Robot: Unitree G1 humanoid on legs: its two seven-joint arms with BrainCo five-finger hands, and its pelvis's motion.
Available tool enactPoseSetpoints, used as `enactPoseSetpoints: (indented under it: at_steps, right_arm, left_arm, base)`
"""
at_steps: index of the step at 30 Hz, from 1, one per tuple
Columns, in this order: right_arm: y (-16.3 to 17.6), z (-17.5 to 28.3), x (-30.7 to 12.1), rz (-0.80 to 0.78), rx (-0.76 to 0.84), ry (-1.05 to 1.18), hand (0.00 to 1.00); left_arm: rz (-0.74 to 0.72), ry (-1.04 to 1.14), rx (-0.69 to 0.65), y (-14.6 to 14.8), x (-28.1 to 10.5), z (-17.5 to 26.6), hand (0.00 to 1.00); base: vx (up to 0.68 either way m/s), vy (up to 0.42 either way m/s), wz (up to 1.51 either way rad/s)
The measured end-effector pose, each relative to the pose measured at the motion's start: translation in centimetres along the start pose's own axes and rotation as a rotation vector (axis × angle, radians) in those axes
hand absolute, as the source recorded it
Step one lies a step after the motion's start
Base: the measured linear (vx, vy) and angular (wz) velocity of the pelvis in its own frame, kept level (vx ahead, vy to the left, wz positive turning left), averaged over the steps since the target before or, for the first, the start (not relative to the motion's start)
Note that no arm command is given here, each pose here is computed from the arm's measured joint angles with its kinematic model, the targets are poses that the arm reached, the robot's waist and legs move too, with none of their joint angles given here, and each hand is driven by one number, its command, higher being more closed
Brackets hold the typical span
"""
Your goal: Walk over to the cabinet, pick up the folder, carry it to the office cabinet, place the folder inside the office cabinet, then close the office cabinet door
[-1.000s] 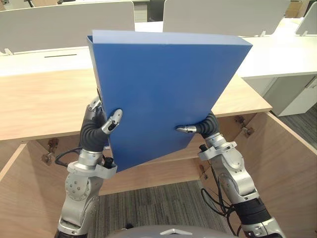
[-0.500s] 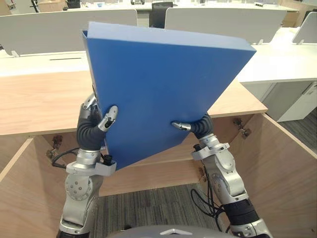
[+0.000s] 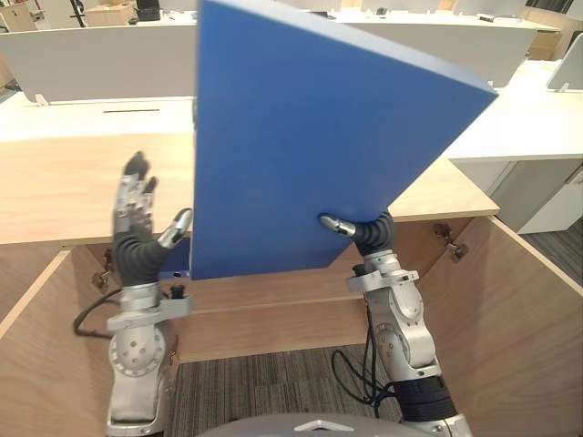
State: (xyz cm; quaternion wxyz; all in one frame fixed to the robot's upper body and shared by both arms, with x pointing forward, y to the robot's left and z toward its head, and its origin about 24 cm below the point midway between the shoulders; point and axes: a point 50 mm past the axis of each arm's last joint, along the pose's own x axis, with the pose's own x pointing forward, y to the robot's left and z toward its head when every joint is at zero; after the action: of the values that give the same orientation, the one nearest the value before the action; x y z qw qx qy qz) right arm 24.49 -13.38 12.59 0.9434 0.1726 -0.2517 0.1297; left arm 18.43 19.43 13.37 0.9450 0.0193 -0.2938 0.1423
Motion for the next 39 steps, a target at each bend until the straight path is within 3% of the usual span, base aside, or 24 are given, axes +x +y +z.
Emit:
enactPoseSetpoints:
  at_steps: [6, 15, 20, 27, 32, 39]
  right_arm:
    - [-1.5, 1.0, -0.9, -0.104, -0.028, -0.035, 1.0]
    - [-2.6, 0.8, -2.5, -0.194, -0.101, 0.004, 1.0]
    - [-3.2, 0.4, -3.9, -0.267, -0.105, 0.039, 1.0]
    - [-2.8, -0.2, -4.5, -0.26, -0.091, 0.075, 1.0]
    - [-1.3, -1.2, -4.3, -0.193, -0.055, 0.115, 1.0]
    - [0.8, -3.7, -4.5, -0.059, -0.033, 0.233, 1.0]
  left_arm:
    - [0.178, 0.132, 0.111, 3.7, -1.7, -2.0, 0.0]
    - [0.284, 0.448, 0.161, 5.5, -6.1, -6.4, 0.0]
    - [0.305, 0.812, 0.199, 6.3, -11.9, -11.1, 0.0]
    - [0.349, 1.215, 0.249, 7.5, -19.7, -14.4, 0.0]
    - [0.292, 1.416, 0.253, 7.0, -23.5, -15.6, 0.0]
    - [0.143, 1.518, 0.331, 7.2, -24.6, -16.5, 0.0]
  base:
    - [0.02, -0.002, 0.12]
    - [0.0, 0.002, 0.03]
    - [0.03, -0.001, 0.07]
    - [0.04, -0.007, -0.03]
    - [0.02, -0.004, -0.04]
    - [0.0, 0.001, -0.01]
